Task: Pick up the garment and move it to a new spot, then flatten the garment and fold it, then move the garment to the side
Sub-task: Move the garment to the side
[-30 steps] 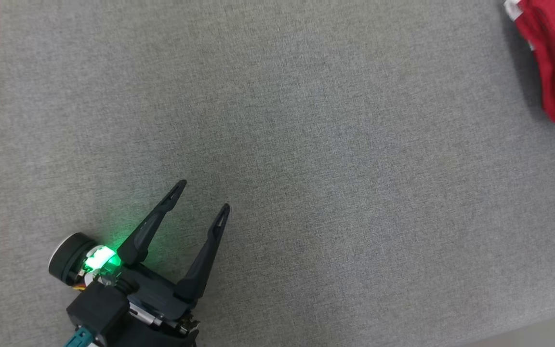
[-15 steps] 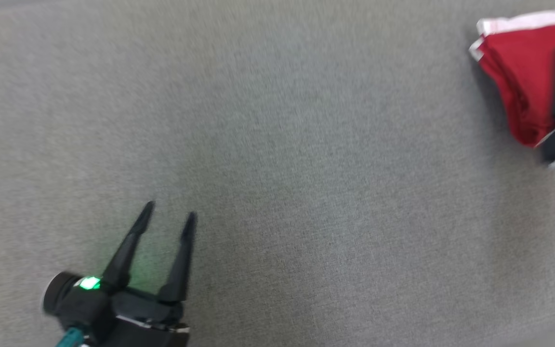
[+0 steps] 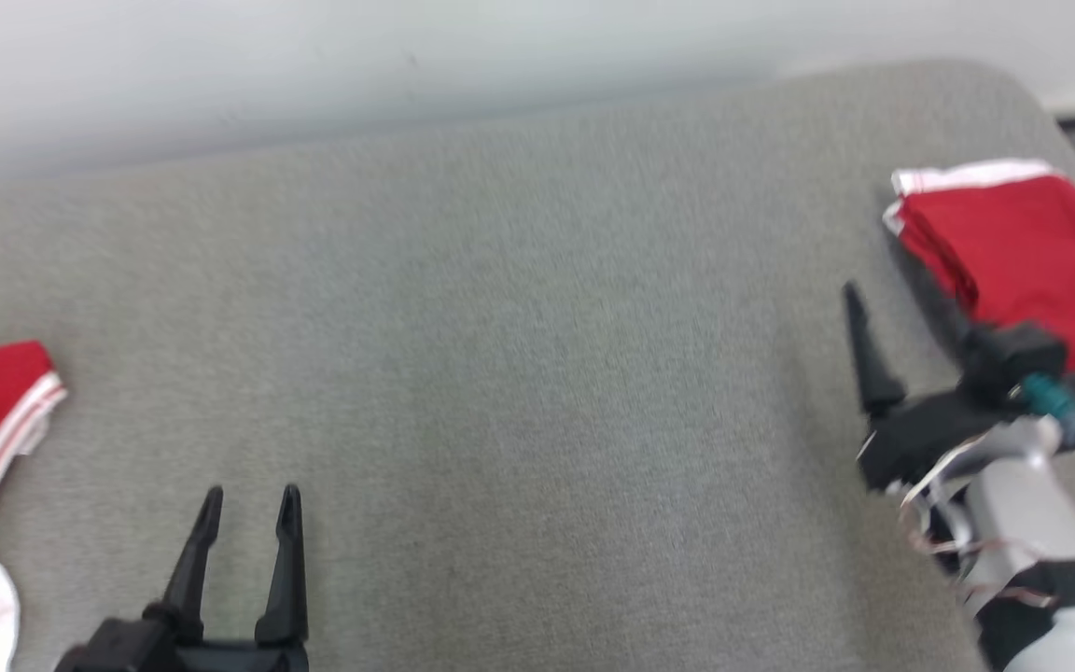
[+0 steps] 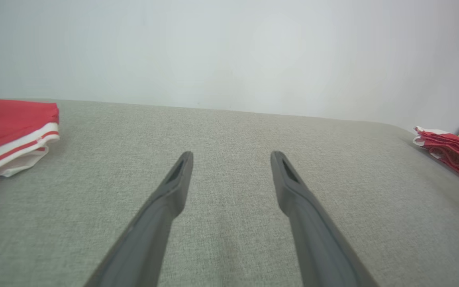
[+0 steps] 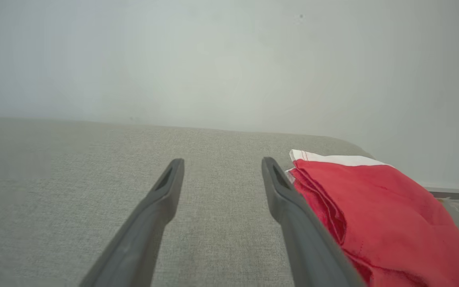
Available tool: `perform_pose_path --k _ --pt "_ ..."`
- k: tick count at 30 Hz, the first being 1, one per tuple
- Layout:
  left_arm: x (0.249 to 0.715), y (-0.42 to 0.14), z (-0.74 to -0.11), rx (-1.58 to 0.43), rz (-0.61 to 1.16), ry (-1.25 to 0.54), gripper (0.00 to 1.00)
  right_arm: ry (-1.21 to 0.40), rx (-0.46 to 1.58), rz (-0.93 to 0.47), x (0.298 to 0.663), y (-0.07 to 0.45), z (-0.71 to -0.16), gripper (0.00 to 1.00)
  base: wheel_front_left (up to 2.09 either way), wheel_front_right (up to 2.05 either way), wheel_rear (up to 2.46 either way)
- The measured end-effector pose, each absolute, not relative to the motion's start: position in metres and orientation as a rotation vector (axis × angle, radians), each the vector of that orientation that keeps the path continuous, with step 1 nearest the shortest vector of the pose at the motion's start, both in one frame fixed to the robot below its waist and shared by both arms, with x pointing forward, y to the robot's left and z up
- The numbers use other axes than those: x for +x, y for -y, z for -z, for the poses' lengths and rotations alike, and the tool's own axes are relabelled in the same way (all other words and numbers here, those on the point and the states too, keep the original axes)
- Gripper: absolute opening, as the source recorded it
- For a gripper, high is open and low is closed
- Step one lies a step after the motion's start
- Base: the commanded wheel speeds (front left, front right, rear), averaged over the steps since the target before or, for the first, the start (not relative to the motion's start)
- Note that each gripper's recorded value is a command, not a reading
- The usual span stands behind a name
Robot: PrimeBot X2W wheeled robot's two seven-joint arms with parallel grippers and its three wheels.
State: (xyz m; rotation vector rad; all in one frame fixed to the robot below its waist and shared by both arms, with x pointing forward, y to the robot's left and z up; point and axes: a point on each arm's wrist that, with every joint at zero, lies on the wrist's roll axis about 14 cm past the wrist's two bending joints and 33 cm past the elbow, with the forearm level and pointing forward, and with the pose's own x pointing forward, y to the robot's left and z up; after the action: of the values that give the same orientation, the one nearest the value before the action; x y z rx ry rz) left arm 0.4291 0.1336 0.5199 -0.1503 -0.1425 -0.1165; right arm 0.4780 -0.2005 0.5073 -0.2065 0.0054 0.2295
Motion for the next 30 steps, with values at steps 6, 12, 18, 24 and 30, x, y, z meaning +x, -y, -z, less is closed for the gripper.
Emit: perform_pose_path --k 6,12,18,24,30 --pt "0.407 -0.153 -0.530 -0.146 0.057 0.161 1.00 0.072 -0.162 -0.307 0.451 0.158 -0.526 1.00 0.00 0.00 0.00" --pt "0.382 -0.171 -0.547 -0.134 -0.005 0.208 1.00 0.169 -0.093 -0.316 0.417 0.138 -0.552 1.00 0.00 0.00 0.00" --pt "0.365 -0.178 -0.565 -0.117 -0.017 0.264 1.00 0.222 -0.058 -0.322 0.392 0.126 -0.563 1.00 0.00 0.00 0.00" --pt "0.346 -0.192 -0.577 -0.102 -0.059 0.305 1.00 0.259 -0.040 -0.321 0.363 0.116 -0.568 1.00 0.00 0.00 0.00" --pt "0.331 -0.183 -0.578 -0.108 0.005 0.315 1.00 0.263 -0.042 -0.301 0.336 0.118 -0.564 1.00 0.00 0.00 0.00"
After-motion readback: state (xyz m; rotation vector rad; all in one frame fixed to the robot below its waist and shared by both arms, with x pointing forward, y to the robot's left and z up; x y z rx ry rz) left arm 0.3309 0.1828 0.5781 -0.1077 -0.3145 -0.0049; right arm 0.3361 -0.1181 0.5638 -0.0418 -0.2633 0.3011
